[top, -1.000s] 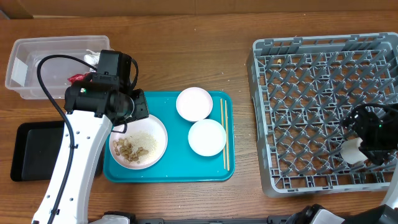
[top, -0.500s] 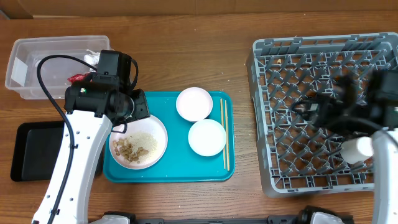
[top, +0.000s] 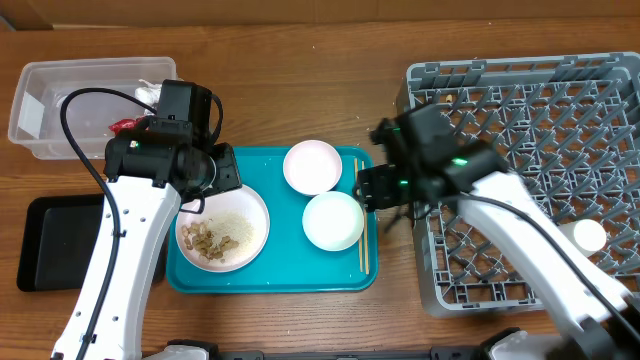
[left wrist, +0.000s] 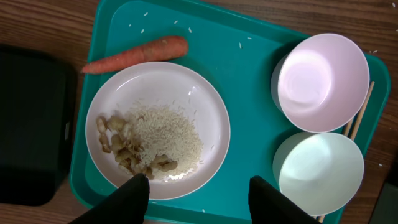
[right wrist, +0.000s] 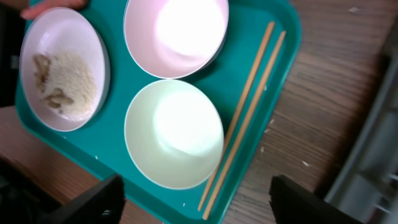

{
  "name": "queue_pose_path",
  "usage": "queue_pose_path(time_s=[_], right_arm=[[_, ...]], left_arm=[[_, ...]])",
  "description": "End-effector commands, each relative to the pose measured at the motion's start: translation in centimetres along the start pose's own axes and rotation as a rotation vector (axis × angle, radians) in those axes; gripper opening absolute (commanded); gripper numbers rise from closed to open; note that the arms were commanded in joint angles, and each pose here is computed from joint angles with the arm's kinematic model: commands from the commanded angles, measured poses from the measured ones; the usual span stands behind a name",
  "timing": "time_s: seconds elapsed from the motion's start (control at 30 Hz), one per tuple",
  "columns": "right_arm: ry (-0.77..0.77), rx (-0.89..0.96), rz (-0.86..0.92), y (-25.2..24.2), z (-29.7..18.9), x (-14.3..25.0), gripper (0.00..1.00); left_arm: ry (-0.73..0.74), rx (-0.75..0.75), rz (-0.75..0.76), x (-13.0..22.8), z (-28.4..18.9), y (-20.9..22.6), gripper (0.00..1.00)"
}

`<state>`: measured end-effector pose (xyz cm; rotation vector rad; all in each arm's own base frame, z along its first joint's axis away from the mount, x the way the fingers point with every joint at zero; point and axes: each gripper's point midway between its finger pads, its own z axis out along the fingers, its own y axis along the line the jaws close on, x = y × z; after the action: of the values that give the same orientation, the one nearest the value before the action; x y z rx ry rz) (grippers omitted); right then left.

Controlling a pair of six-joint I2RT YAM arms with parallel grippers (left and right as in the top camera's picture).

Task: Sort waste into correct bins and load items into the dishwasher
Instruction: 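Move the right gripper to the white bowl and grasp its rim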

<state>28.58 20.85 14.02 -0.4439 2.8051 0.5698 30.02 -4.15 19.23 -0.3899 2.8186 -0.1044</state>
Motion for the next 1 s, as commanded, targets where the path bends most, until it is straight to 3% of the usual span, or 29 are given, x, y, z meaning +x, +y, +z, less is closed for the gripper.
queue_pose_path(time_s=[0.0, 0.2, 0.5, 0.7, 0.9, 0.97], right_arm=[[0.08, 0.075, 0.074, -0.6, 3.5, 0.5, 0.73], [0.205, 0.119, 0.108, -2.2, 7.6, 2.3, 0.63], [0.212, 0.123, 0.11, -2.5, 8.7, 2.3, 0.25], [0.234, 0.144, 0.175, -3.0, 8.9, 3.3, 0.23], [0.237, 0.144, 0.176, -3.0, 9.0, 3.4, 0.13], [0.237, 0.144, 0.176, -3.0, 9.0, 3.4, 0.06]], left_arm=[[0.002, 0.004, -0.009, -0.1, 0.0, -0.2, 0.54], [0.002, 0.002, -0.009, -0.1, 0.0, -0.1, 0.54], [0.003, 0.0, -0.009, -0.1, 0.0, -0.1, 0.54], [0.006, -0.002, -0.009, 0.0, 0.0, -0.1, 0.54], [0.006, -0.002, -0.009, 0.0, 0.0, -0.1, 0.53], [0.007, -0.002, -0.009, 0.0, 0.0, 0.0, 0.53]])
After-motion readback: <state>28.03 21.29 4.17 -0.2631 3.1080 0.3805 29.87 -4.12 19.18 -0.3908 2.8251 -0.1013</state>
